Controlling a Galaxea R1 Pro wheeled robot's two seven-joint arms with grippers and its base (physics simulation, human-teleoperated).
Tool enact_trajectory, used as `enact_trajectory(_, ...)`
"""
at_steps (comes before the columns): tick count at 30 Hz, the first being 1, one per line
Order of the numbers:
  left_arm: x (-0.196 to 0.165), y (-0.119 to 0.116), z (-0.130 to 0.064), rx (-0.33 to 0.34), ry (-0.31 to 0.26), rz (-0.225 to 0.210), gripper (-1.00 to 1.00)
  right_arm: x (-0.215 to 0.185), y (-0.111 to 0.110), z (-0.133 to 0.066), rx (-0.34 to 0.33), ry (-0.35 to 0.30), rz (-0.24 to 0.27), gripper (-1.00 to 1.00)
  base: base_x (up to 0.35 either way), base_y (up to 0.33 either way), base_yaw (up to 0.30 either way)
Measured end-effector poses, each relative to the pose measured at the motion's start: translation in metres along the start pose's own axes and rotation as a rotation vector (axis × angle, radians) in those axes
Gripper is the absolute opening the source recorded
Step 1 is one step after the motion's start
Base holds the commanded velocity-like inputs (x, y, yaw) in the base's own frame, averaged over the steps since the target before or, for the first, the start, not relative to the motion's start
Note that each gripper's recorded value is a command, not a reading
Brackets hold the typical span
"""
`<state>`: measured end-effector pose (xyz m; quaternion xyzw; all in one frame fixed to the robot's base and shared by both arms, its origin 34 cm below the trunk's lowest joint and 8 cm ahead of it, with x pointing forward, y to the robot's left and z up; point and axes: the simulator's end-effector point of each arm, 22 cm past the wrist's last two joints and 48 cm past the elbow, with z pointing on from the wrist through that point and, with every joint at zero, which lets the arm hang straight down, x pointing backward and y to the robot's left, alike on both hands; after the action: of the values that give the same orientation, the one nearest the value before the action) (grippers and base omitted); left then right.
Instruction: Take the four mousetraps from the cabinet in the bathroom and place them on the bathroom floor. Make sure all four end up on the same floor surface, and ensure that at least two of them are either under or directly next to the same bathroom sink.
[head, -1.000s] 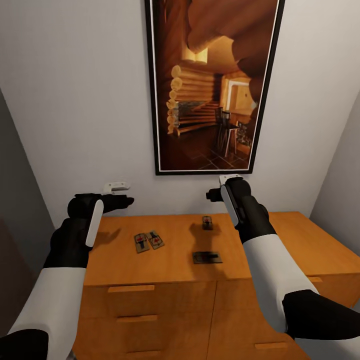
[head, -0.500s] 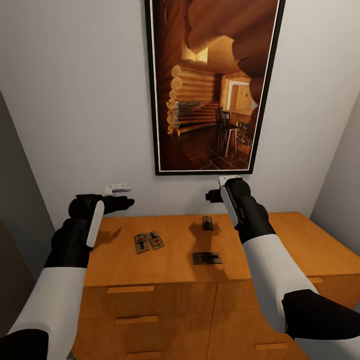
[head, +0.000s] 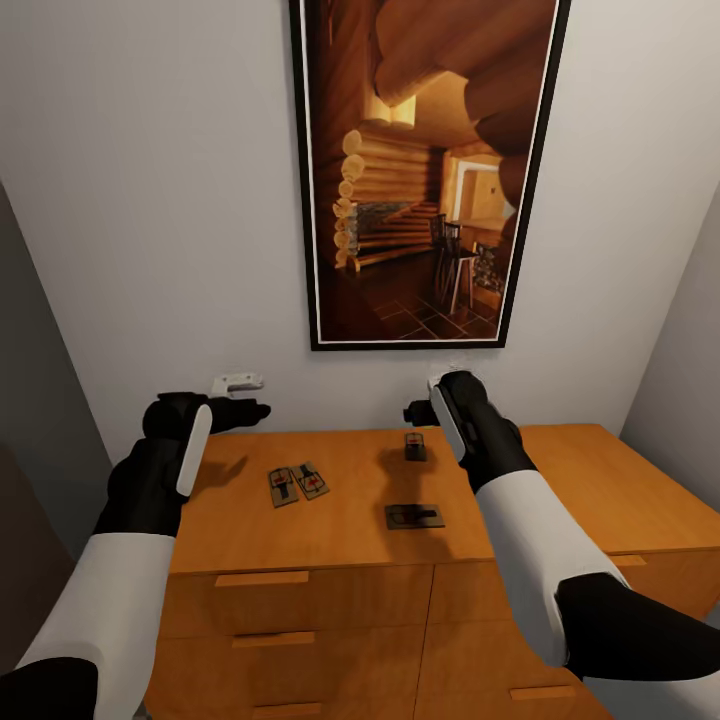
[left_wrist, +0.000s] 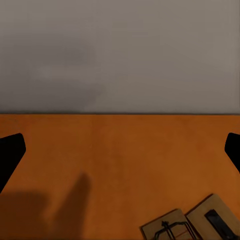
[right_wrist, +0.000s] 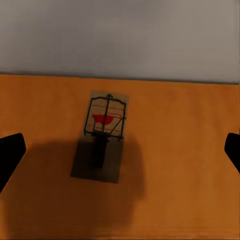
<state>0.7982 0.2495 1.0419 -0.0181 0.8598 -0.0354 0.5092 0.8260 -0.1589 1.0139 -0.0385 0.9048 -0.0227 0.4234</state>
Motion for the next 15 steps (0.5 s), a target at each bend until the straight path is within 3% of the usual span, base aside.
enact_trajectory(7,0.003,0.000,0.002,-0.001,0.008,0.000,1.00,0.027,0.002,0.016,-0.001,0.076,-0.007,1.00,0.000,0.000,0.000)
enact_trajectory(15,0.003,0.001,0.002,-0.002,0.010,0.000,1.00,0.035,0.002,0.020,-0.001,0.096,-0.009,1.00,0.000,0.000,0.000)
